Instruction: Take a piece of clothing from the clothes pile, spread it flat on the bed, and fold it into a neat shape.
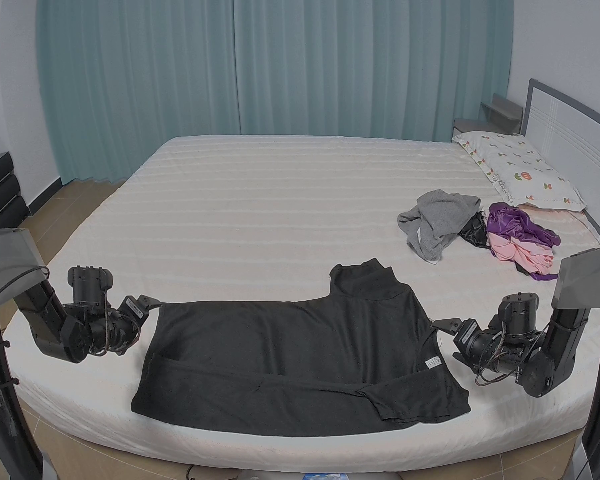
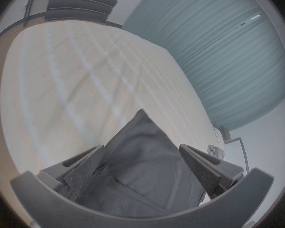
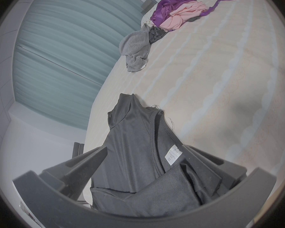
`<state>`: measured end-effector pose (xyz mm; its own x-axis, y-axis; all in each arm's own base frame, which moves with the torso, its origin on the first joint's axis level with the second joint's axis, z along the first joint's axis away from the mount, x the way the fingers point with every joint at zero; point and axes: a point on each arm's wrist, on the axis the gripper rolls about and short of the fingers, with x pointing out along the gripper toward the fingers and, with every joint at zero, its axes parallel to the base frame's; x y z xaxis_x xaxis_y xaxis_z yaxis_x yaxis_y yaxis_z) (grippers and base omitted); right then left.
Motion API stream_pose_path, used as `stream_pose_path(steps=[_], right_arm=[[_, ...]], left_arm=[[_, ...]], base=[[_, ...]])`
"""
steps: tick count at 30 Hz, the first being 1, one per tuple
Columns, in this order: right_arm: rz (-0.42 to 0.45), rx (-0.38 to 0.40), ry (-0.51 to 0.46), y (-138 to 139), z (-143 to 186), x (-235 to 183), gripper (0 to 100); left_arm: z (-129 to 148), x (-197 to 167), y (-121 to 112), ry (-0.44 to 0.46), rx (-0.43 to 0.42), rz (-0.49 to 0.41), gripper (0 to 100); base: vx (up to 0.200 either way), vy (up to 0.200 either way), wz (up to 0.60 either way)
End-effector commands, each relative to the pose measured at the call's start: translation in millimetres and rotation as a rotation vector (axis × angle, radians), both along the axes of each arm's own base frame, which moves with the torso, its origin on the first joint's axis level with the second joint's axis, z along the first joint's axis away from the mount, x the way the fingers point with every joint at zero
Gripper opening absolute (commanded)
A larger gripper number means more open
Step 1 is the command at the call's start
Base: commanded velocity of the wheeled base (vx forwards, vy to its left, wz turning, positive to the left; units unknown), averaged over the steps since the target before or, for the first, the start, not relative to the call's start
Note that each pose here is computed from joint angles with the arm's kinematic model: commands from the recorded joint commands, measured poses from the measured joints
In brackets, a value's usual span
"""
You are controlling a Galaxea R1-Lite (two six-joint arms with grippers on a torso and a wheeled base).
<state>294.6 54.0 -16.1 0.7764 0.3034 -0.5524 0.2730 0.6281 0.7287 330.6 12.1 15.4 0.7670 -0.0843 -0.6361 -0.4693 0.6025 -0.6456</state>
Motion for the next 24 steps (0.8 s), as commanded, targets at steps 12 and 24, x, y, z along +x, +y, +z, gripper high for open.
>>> stream_pose_path(steps=[12, 24], right_arm=[[0.078, 0.053, 0.034, -3, -4, -5, 100], [0.085, 0.053, 0.039, -1, -4, -7, 100]], left_arm=[[-44, 111, 4, -0.074, 0.158, -0.204, 100], [-55, 122, 5, -0.044, 0.202, -0.174, 100]], base=[[0.000, 0.000, 0.00], [0.000, 0.000, 0.00]])
